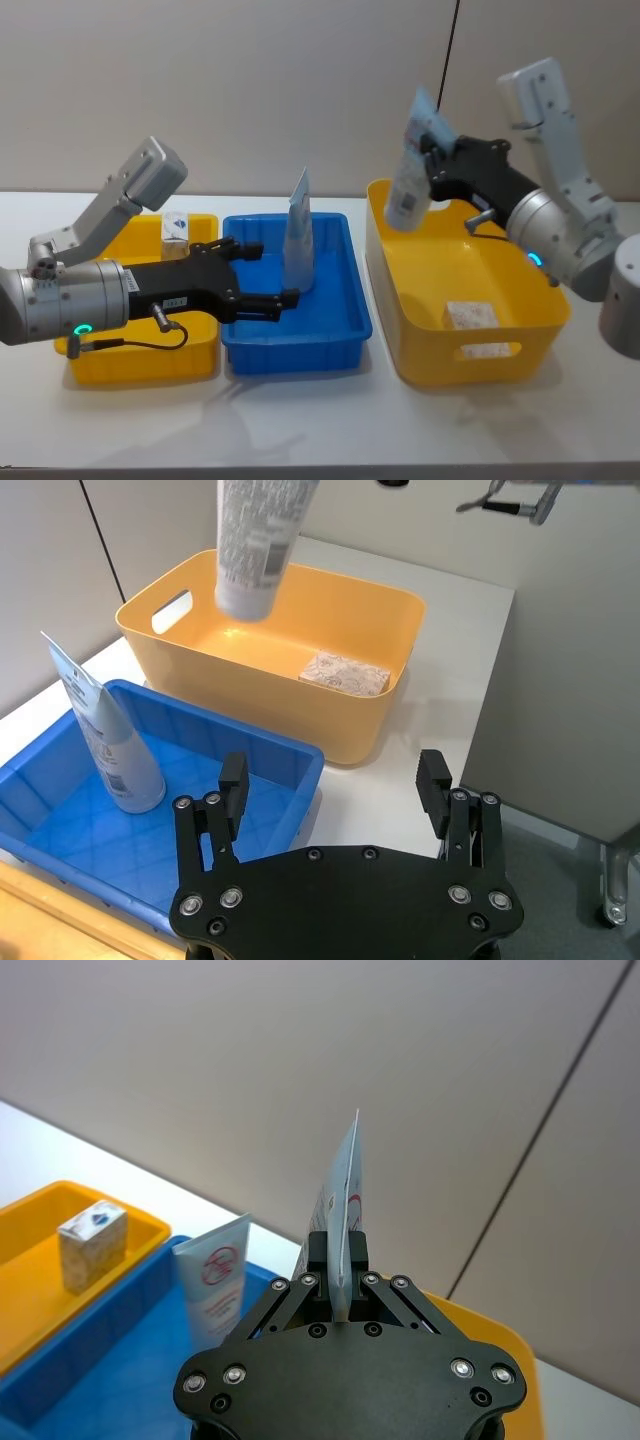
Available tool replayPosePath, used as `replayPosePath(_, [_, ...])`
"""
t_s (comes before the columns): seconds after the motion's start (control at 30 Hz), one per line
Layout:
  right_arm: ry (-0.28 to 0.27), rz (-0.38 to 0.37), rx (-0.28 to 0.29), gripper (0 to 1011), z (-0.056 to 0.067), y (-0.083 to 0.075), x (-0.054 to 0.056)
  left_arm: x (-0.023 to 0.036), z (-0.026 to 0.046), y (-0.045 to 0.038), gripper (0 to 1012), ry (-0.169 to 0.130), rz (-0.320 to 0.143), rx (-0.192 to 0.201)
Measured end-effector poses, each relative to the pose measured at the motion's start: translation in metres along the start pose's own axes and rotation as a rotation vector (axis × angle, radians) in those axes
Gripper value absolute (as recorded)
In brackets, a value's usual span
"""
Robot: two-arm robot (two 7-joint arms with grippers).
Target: Bimanual collaborative sorting of washing and personal care products
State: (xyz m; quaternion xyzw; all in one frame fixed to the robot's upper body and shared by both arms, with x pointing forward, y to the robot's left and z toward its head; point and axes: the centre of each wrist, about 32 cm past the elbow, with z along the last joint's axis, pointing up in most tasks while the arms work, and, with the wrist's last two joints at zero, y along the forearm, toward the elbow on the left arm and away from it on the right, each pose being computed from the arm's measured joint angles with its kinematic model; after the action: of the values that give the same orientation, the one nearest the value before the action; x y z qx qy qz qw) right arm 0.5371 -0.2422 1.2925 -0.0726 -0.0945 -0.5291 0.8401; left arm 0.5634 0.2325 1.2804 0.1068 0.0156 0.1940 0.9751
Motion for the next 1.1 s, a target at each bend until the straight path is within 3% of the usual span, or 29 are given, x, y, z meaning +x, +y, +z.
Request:
replayPosePath(0.3, [0.027, -0.063, -0.016, 71, 0.001, -0.013, 0.015, 0.0, 0.0, 0.0, 1001, 0.0, 0.0, 0.0])
replayPosePath(0.73, [0.065, -0.095, -0.073, 74, -0.011, -0.025, 0.017, 0.0, 0.0, 0.0, 1001, 0.0, 0.0, 0.0])
replayPosePath(1.07, [0.079, -0.103, -0.094, 359, -0.017, -0.028, 0.016, 0.0, 0.0, 0.0, 1001, 0.0, 0.0, 0.0])
replayPosePath(1.1, [0.08, -0.103, -0.095, 426, -0.017, -0.028, 0.016, 0.0, 0.0, 0.0, 1001, 0.0, 0.0, 0.0])
